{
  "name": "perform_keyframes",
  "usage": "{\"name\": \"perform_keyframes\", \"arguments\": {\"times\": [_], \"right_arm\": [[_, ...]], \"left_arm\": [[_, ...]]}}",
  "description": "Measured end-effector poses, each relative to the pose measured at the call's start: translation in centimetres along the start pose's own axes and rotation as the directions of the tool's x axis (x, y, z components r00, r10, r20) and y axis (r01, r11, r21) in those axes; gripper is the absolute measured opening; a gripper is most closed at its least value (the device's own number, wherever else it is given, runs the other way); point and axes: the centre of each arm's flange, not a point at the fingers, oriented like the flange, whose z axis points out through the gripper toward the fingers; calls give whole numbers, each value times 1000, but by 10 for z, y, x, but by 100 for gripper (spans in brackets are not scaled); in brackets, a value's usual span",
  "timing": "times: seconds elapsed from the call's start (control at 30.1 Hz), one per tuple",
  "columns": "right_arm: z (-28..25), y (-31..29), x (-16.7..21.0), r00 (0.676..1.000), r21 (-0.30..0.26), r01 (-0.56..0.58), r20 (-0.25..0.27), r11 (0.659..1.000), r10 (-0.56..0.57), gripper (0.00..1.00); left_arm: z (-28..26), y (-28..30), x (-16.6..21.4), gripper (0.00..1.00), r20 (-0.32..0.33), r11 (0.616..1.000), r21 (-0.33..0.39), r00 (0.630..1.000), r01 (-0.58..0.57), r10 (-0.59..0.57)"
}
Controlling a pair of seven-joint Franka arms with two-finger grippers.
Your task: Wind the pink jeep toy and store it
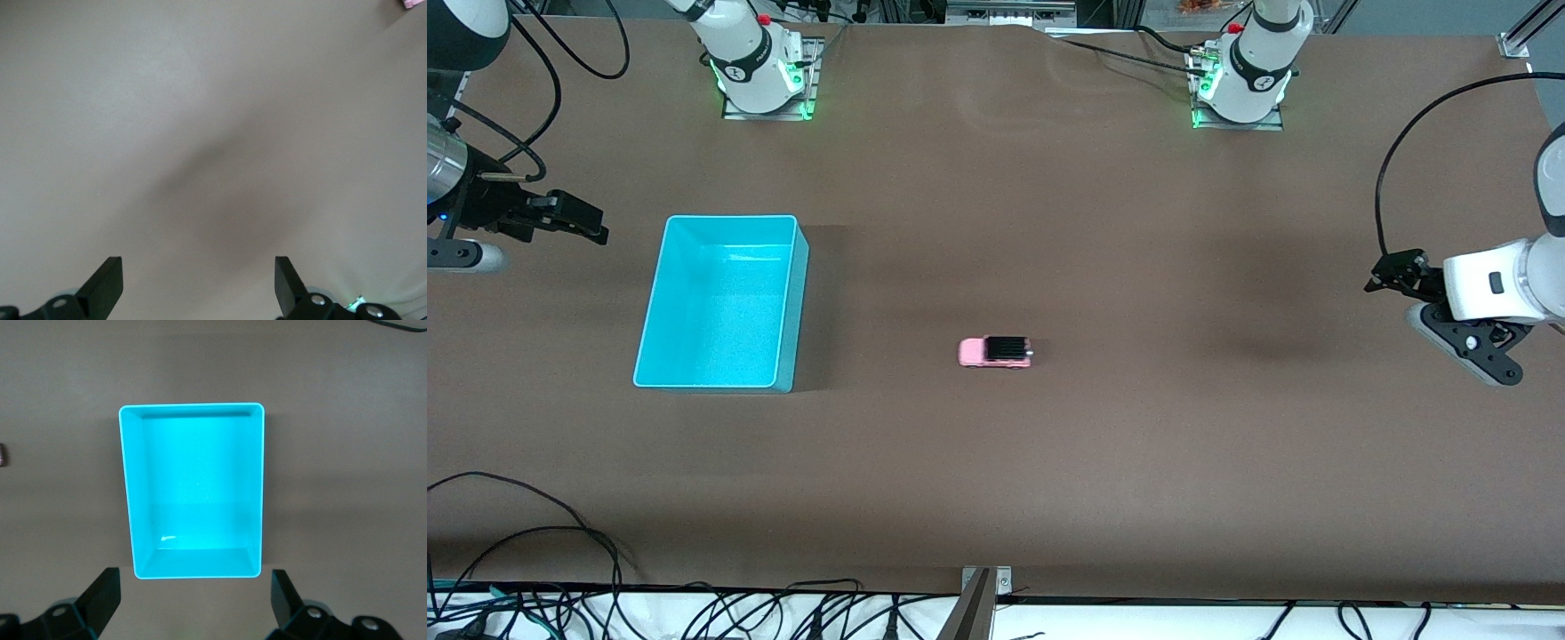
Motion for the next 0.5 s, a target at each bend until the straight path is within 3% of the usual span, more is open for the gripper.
{"name": "perform_keyframes", "arguments": {"times": [0.5], "right_arm": [[0, 1, 0, 1000, 0, -1, 0, 1000, 1, 100]], "left_arm": [[-46, 26, -12, 100, -27, 983, 93, 987, 161, -159]]}}
